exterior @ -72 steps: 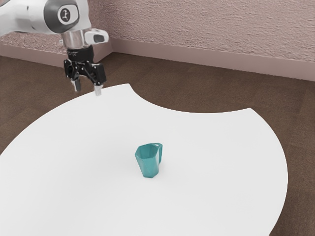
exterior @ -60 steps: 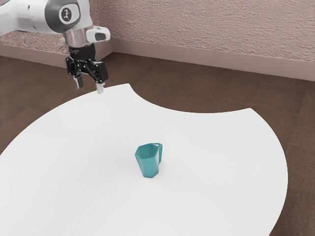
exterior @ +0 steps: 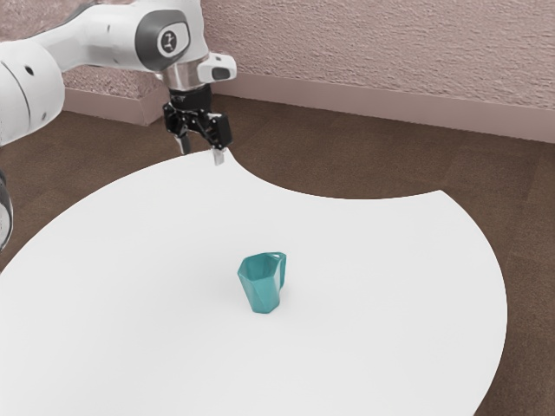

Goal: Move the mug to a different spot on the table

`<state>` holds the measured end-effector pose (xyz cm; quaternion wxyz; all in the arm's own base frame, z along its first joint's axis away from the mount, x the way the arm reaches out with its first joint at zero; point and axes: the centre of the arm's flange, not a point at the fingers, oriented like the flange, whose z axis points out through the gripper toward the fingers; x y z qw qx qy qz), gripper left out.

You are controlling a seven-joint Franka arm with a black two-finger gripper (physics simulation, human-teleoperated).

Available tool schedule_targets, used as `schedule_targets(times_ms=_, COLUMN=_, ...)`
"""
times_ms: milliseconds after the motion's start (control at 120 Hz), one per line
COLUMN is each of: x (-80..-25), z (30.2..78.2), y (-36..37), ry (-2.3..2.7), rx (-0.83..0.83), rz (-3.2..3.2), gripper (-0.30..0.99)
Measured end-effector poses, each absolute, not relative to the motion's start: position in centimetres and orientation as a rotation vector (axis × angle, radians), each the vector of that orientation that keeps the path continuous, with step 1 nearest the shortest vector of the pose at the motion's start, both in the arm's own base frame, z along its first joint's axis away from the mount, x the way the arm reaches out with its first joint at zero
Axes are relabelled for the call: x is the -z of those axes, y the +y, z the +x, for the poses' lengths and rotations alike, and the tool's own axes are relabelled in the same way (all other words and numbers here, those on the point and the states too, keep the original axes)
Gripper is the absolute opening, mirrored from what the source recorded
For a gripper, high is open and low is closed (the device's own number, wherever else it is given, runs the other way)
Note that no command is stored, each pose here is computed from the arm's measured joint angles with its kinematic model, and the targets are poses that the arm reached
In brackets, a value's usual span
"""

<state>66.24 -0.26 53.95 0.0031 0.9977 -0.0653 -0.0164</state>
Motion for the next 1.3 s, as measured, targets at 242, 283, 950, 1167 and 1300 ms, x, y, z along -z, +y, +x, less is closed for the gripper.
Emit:
schedule_targets(times_ms=242, x=-49.5, z=68.1, y=-5.8, ry=-0.330, rx=0.014, rz=3.110, gripper=0.67)
schedule_targets(times_ms=283, x=-48.7, z=68.2, y=-7.2, ry=-0.361, rx=0.015, rz=3.106, gripper=0.67)
schedule_targets(times_ms=950, x=-35.1, z=70.1, y=-13.1, ry=-0.555, rx=0.119, rz=3.058, gripper=0.68)
schedule_targets(times_ms=1167, x=-33.4, z=69.9, y=-13.0, ry=-0.573, rx=0.187, rz=3.034, gripper=0.68)
schedule_targets(times_ms=1300, x=-32.7, z=69.6, y=-13.1, ry=-0.580, rx=0.244, rz=3.029, gripper=0.67)
